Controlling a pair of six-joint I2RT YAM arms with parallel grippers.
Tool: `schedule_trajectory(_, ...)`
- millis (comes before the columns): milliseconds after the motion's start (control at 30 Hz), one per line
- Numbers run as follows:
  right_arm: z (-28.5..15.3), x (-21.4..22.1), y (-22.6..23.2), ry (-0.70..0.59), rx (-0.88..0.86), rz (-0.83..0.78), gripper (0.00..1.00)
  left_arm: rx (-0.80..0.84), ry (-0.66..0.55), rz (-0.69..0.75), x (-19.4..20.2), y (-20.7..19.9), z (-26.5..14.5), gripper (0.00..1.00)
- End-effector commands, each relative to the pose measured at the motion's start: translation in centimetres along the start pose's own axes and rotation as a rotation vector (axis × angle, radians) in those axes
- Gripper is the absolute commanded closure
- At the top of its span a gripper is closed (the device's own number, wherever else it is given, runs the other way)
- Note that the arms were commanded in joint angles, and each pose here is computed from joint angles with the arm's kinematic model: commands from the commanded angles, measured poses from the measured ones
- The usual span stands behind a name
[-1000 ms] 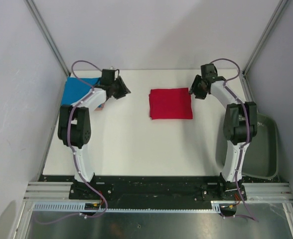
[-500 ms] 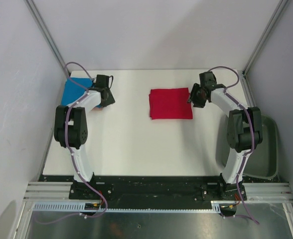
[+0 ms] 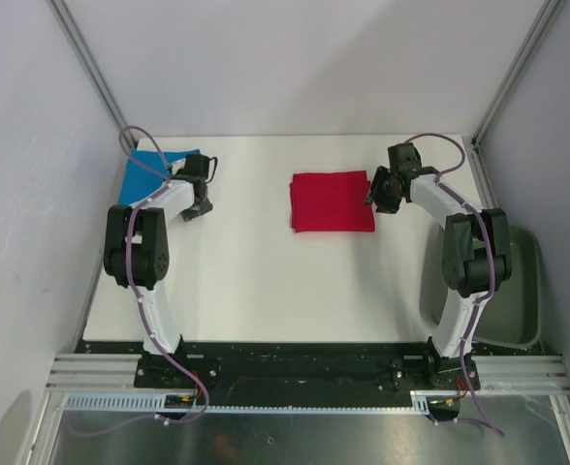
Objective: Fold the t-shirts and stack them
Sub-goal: Put the neatly folded tshirt into the corner of the board with both arms
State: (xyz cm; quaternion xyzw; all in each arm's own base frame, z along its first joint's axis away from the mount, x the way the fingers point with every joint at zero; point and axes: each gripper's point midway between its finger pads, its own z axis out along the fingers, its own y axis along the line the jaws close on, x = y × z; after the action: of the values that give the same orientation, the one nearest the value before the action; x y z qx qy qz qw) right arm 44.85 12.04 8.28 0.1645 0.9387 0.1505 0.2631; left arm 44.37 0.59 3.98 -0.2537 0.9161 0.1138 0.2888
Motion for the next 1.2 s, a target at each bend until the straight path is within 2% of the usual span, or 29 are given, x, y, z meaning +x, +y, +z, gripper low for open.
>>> schedule_trajectory(0, -1.7, -1.1, 1.5, -0.048, -0.050, -0.010, 0.52, -0.041, -0.080, -0.068, -2.7, 0.6, -0.7, 0.55)
schedule_trajectory(400, -1.6, -0.9, 1.3, -0.038, -0.047, -0.016, 0.52, -0.014, -0.065, -0.082, -3.7, -0.7, 0.9, 0.56)
schedule_trajectory(800, -1.6, -0.8, 1.3, -0.028, -0.060, -0.010, 0.52, 0.007, -0.013, -0.074, -3.1, -1.2, 1.8, 0.58)
schedule_trajectory(1167, -1.4, -0.6, 0.9, -0.013, -0.065, -0.004, 0.53, -0.018, 0.016, -0.108, -3.1, -0.6, 2.5, 0.62)
